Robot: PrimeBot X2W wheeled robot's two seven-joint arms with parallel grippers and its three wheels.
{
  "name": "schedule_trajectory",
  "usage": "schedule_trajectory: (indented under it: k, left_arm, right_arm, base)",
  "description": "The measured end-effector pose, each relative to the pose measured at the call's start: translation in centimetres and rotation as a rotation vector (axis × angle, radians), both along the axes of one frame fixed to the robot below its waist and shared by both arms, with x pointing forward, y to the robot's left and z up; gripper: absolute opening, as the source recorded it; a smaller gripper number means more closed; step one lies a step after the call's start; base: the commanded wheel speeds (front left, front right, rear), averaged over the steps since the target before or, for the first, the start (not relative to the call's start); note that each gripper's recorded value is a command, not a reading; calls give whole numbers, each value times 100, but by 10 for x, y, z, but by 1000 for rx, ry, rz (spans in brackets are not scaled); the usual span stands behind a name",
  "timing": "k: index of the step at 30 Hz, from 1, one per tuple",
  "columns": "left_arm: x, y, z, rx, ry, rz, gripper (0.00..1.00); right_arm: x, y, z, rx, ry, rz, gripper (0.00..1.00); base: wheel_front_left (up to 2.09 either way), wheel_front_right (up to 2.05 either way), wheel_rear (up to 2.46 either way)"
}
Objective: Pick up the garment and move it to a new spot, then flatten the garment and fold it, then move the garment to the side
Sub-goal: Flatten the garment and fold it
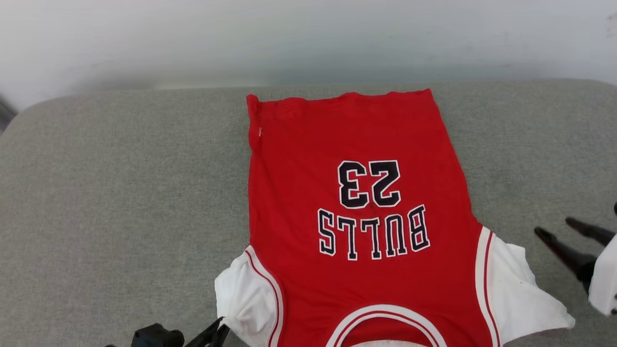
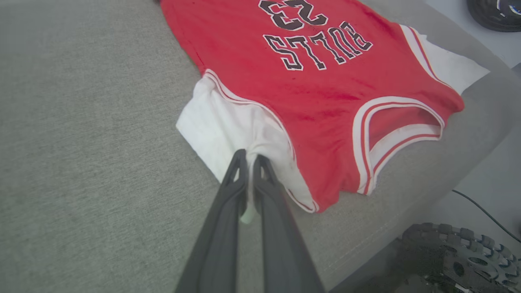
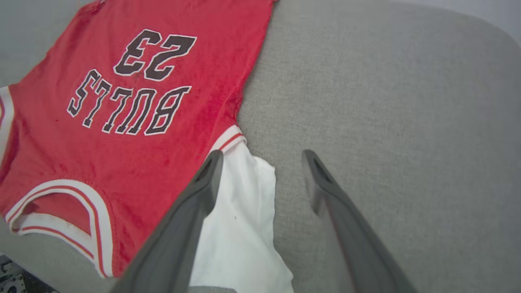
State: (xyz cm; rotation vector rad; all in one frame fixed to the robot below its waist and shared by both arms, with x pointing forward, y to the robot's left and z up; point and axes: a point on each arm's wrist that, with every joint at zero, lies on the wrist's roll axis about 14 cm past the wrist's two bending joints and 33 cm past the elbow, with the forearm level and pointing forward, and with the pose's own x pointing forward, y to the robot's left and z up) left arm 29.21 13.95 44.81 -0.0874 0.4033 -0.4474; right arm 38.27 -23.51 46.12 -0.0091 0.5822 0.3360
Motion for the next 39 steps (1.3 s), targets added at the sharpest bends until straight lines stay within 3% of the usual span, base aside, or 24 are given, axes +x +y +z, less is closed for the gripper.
schedule_trajectory:
  k: [9, 13, 21, 28, 35, 39]
  left_arm:
    - [16, -21, 16, -23, -34, -53, 0]
    - [26, -22, 17, -33, -37, -49, 0]
    - [38, -18, 7, -40, -13, 3, 0]
    - [39, -8, -5, -35, 31, 63, 0]
    - [38, -1, -19, -28, 75, 110, 0]
    - [39, 3, -22, -23, 82, 129, 0]
  right_arm:
    - [93, 29, 26, 8, 71, 18, 100]
    - [158, 41, 53, -37, -23, 3, 100]
    - [242, 64, 14, -88, 115, -70, 100]
    - [272, 86, -42, -119, 349, -92, 100]
    - [271, 103, -94, -175, 548, -76, 100]
    - [269, 108, -108, -205, 597, -68, 100]
  base:
    - [0, 0, 0]
    - [0, 0, 0]
    - [0, 0, 0]
    - [0, 0, 0]
    - [0, 0, 0]
    - [0, 0, 0]
